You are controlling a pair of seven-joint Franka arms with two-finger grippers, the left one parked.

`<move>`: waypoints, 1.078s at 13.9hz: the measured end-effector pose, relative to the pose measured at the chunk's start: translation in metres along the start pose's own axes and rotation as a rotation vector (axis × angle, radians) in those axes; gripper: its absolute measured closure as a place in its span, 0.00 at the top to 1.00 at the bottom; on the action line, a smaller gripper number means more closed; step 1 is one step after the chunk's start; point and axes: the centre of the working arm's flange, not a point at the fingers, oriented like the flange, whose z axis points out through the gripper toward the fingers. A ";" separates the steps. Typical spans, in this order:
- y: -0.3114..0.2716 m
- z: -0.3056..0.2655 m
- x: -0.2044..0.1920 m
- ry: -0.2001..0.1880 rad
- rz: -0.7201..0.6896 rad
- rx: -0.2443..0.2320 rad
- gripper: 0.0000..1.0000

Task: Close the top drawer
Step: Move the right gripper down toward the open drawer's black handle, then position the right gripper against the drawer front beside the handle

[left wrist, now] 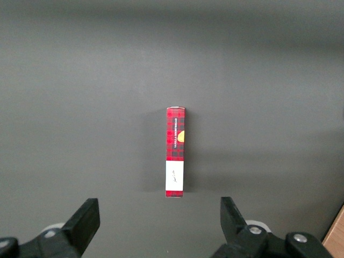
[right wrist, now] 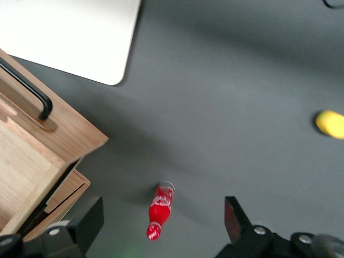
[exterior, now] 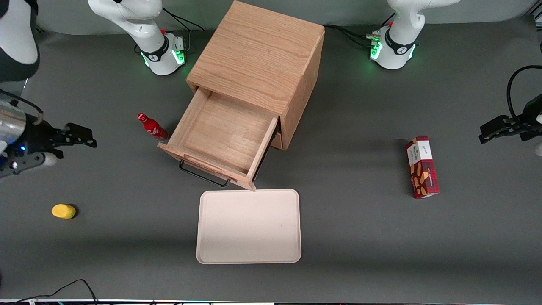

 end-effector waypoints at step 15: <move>-0.110 0.098 0.123 0.074 -0.502 0.308 1.00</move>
